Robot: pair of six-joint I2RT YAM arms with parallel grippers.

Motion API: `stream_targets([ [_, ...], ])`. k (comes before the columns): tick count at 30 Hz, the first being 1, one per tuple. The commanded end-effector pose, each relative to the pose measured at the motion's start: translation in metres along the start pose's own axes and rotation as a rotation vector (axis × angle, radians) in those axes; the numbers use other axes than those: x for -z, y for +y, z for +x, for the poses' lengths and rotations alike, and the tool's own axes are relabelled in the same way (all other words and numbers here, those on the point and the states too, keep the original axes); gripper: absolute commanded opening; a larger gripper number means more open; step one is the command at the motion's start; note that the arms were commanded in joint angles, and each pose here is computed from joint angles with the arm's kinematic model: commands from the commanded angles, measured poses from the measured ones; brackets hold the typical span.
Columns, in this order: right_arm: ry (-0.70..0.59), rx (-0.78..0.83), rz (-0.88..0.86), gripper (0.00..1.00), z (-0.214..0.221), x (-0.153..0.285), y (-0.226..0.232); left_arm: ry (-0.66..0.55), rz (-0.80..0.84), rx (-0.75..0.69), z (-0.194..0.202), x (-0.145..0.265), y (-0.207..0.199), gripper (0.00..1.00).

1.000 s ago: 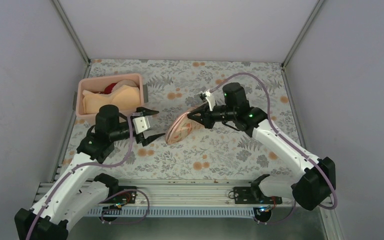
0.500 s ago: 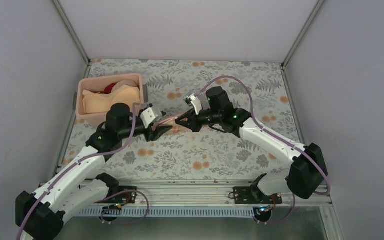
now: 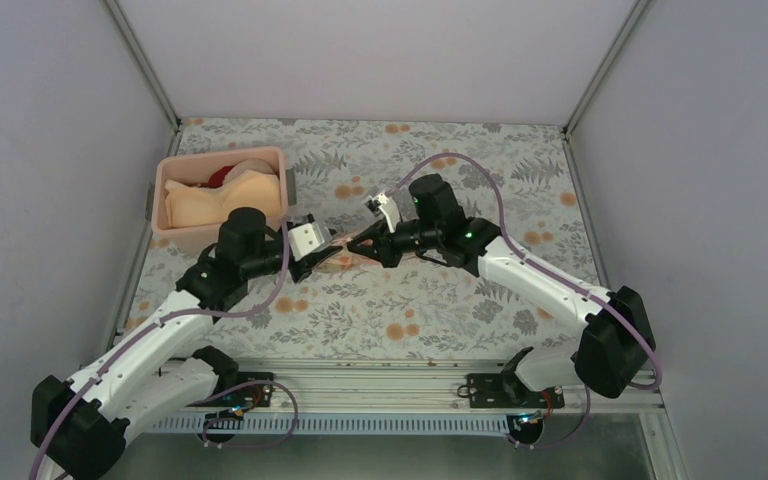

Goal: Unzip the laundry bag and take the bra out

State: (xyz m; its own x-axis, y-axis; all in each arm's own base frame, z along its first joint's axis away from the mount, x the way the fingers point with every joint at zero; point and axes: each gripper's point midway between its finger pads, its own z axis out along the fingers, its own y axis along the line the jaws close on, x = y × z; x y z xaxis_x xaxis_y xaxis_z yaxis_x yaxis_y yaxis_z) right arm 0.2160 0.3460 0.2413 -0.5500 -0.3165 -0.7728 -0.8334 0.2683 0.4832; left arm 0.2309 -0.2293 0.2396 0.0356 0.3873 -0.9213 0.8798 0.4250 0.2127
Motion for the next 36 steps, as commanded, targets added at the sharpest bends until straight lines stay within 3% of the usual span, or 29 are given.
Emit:
stream_targets([
  [1,-0.040,0.082,-0.055,0.03,-0.018,0.001,0.018,0.013,0.021,-0.087,0.003,-0.003,-0.005,0.27],
  [3,-0.039,0.091,-0.063,0.03,-0.018,0.002,0.020,0.004,0.018,-0.087,0.000,-0.002,-0.005,0.07],
  [4,-0.039,0.096,-0.066,0.03,-0.018,0.003,0.021,-0.004,0.017,-0.090,-0.003,-0.001,-0.005,0.03],
  [19,-0.002,-0.110,0.072,0.03,0.019,0.048,-0.059,0.028,-0.018,-0.313,0.015,0.004,-0.005,0.02],
  [30,-0.073,-0.292,0.184,0.04,0.037,0.096,-0.116,-0.016,-0.057,-0.075,0.020,0.018,0.012,0.02],
  [36,-0.077,-0.318,0.182,0.04,0.043,0.100,-0.122,0.006,-0.075,0.004,0.040,0.021,0.016,0.02],
])
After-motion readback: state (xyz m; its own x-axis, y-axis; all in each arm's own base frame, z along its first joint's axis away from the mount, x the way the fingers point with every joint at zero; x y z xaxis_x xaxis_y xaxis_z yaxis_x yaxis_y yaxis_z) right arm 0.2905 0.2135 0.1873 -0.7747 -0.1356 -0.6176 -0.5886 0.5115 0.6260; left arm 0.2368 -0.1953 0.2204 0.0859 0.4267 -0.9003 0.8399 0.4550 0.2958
